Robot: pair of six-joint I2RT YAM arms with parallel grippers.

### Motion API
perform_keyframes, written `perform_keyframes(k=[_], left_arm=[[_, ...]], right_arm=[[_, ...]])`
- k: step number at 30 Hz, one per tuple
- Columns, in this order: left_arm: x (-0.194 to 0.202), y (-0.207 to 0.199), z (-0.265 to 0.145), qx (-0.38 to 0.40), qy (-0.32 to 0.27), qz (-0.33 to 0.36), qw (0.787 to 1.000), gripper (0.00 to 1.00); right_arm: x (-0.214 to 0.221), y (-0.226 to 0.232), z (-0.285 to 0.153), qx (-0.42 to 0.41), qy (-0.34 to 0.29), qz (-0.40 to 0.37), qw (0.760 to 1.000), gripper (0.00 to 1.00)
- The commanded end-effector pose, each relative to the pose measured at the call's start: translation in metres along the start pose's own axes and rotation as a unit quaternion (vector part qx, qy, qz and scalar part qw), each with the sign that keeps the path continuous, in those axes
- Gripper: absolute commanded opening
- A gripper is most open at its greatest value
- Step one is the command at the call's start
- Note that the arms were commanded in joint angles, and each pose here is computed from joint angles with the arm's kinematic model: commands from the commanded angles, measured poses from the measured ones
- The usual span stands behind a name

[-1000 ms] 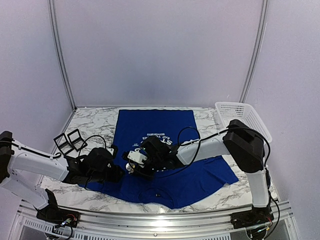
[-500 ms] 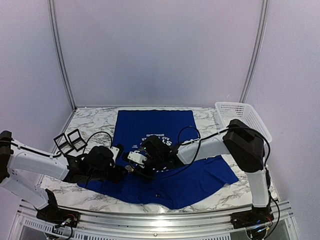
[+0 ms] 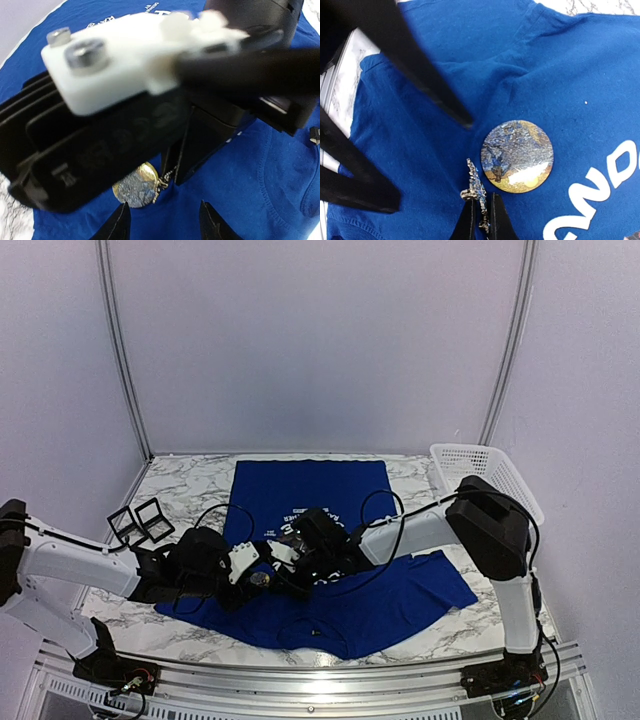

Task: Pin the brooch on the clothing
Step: Pick up the brooch from the flattened clothing, then pass from the right arm to the left

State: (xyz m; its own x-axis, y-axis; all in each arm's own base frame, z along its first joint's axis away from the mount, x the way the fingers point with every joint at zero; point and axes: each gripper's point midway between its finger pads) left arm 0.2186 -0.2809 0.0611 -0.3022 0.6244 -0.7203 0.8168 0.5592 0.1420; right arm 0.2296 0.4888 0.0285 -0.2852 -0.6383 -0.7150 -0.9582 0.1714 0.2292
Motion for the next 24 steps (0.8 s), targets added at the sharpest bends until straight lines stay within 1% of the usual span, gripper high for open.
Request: perform_keyframes(k=[1,6,10,12,16,21,24], left_arm=[[0.001,-0.002,0.014,0.045,-0.011,0.022,0.999,0.47],[0.001,0.0,0.024,0.06,-0.022,0.01,0.998,0.34],[-0.001,-0.009,0.031,0.088,-0.029,0.016,0.996,0.31],[-0.005,-0.009,0.032,0.095,-0.034,0.014,0.995,0.28],[-0.005,-0.011,0.033,0.109,-0.035,0.011,0.993,0.18],[-0.006,-0.02,0.033,0.137,-0.038,0.01,0.99,0.09],[-0.004,-0.023,0.037,0.146,-0.033,0.007,0.989,0.08]], right_arm=[[-0.011,0.008,-0.008,-0.021,-0.028,-0.002,0.999,0.03],[-0.009,0.008,-0.01,-0.024,-0.038,-0.003,0.999,0.03],[-0.013,0.009,-0.011,-0.03,-0.046,-0.008,0.998,0.03],[-0.015,0.01,-0.012,-0.031,-0.049,-0.013,0.998,0.02],[-0.015,0.008,-0.014,-0.028,-0.05,-0.015,0.998,0.02],[-0.017,0.008,-0.015,-0.031,-0.055,-0.018,0.998,0.02],[-0.018,0.008,-0.015,-0.032,-0.057,-0.02,0.998,0.02]])
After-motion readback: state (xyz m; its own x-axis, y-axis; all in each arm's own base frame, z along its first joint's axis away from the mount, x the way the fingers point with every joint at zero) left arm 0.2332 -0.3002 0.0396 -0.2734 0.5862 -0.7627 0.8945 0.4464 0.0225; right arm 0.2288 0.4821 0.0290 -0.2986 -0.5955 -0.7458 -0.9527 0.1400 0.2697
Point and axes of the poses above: each gripper's point midway between its finger pads, its own z axis out along the fingers, its own y axis along the line the jaws close on, x = y × z, and after that the axes turned 1 degree about z, right-handed
